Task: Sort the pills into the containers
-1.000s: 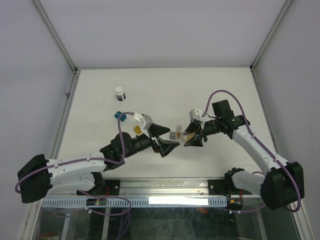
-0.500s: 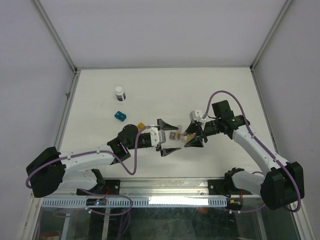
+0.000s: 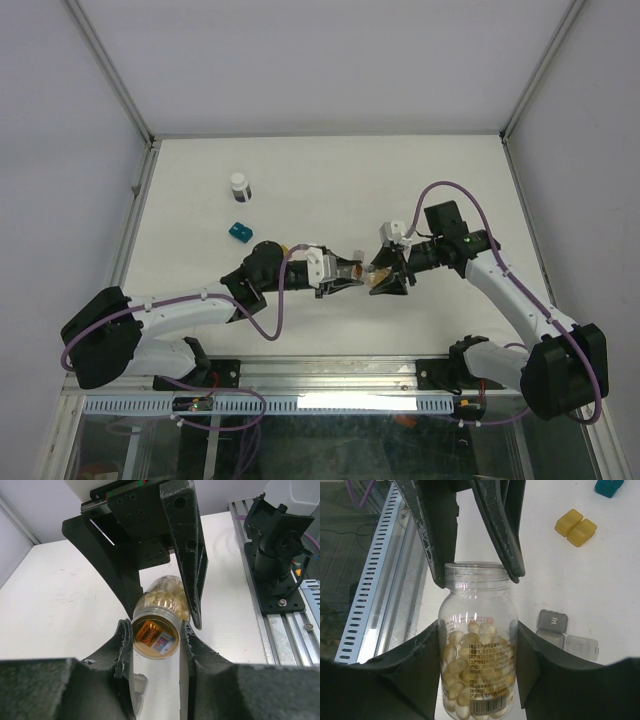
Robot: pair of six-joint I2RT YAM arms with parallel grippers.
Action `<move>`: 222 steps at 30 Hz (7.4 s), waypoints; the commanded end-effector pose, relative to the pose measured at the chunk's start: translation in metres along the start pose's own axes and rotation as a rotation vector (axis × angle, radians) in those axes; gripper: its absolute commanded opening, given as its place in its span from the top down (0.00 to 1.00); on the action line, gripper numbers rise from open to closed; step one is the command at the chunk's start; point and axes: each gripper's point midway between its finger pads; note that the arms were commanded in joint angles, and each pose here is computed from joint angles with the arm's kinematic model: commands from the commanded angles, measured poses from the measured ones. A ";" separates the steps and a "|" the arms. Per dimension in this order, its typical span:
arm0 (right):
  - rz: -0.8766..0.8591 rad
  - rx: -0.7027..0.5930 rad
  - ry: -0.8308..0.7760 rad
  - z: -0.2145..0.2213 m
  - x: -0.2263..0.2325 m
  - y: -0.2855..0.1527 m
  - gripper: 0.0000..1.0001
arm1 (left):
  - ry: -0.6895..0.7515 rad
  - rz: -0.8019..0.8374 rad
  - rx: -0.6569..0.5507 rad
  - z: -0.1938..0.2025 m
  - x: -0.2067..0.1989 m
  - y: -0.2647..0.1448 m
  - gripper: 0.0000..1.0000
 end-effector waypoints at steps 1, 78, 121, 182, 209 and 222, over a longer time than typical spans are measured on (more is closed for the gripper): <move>-0.001 -0.054 -0.075 -0.024 -0.006 -0.003 1.00 | 0.004 0.033 -0.049 -0.021 0.003 0.005 0.89; 0.044 -0.053 -0.022 -0.023 -0.018 -0.010 1.00 | -0.573 -0.069 -0.071 -0.036 0.018 0.010 1.00; 0.025 -0.058 -0.028 -0.022 -0.014 -0.009 1.00 | 0.074 -0.002 -0.074 -0.042 0.021 -0.014 0.04; 0.038 -0.042 0.011 -0.018 -0.021 -0.009 1.00 | -0.955 -0.377 -0.088 -0.035 0.018 0.022 0.71; 0.035 -0.047 -0.001 -0.020 -0.019 -0.009 1.00 | 0.056 -0.020 -0.141 -0.034 0.001 -0.026 0.01; 0.030 -0.048 -0.005 -0.020 -0.017 -0.009 1.00 | 0.026 0.036 -0.050 -0.020 0.027 0.004 0.25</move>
Point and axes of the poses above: each gripper's point midway between its finger pads, its own y axis out along the fingers, its own x axis along the line the jaws close on, z = x × y, and after that the axes turned 6 degrees about -y, right-handed
